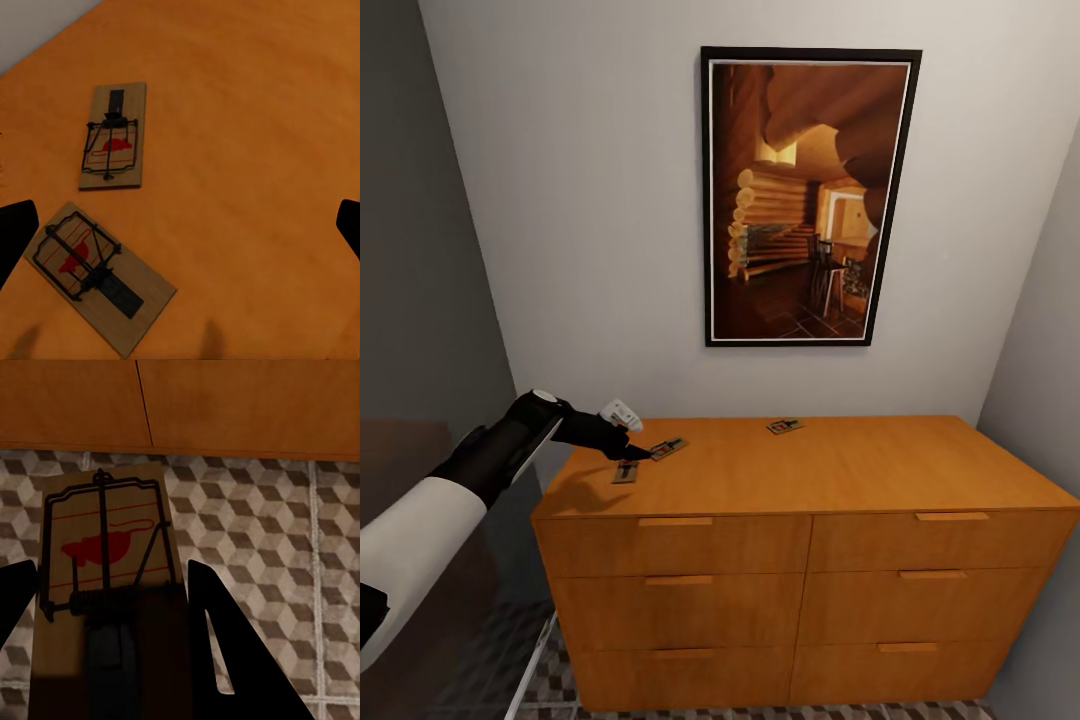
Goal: Take the four mousetraps from the cabinet in the bathroom and place them on the bathroom floor. Make sure all four end up on the same floor surface, and ensure that at least two of them are either under or directly next to the same bathroom sink.
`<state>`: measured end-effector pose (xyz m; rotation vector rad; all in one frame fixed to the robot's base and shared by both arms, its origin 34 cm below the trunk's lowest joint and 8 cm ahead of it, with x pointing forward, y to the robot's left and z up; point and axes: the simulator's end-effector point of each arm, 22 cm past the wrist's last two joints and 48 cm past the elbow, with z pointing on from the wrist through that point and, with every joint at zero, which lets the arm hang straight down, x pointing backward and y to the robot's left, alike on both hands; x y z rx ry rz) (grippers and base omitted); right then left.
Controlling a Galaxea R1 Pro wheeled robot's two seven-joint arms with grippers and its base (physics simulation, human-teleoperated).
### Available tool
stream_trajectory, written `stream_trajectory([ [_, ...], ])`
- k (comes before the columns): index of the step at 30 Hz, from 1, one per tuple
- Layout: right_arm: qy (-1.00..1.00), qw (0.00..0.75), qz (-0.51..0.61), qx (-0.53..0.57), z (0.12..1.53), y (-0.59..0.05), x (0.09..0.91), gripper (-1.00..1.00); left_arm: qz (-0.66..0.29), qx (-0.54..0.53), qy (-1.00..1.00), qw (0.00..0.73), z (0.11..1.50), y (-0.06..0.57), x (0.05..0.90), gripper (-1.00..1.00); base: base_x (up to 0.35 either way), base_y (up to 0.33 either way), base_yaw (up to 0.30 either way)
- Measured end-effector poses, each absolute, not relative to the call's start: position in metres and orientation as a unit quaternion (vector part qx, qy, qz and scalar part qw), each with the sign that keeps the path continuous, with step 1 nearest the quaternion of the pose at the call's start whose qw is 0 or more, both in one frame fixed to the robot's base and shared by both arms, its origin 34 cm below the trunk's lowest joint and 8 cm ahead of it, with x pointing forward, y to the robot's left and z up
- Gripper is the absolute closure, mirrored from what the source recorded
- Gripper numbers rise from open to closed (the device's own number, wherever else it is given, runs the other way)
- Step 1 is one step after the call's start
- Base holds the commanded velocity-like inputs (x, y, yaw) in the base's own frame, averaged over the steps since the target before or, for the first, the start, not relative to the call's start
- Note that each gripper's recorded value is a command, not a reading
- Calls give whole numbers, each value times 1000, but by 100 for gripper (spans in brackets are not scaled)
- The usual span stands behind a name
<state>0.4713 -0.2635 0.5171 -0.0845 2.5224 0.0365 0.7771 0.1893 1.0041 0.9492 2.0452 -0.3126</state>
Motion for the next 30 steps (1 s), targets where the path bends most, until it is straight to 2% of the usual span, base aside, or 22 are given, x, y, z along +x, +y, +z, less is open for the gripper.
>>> stream_trajectory([
  [11, 952, 303, 14, -32, 516, -263, 469, 100, -125, 376, 818, 417, 1002, 191, 777, -100, 67, 54, 0],
  [30, 958, 284, 15, -32, 504, -263, 441, 100, -125, 373, 822, 412, 997, 194, 777, -100, 5, 3, 0],
])
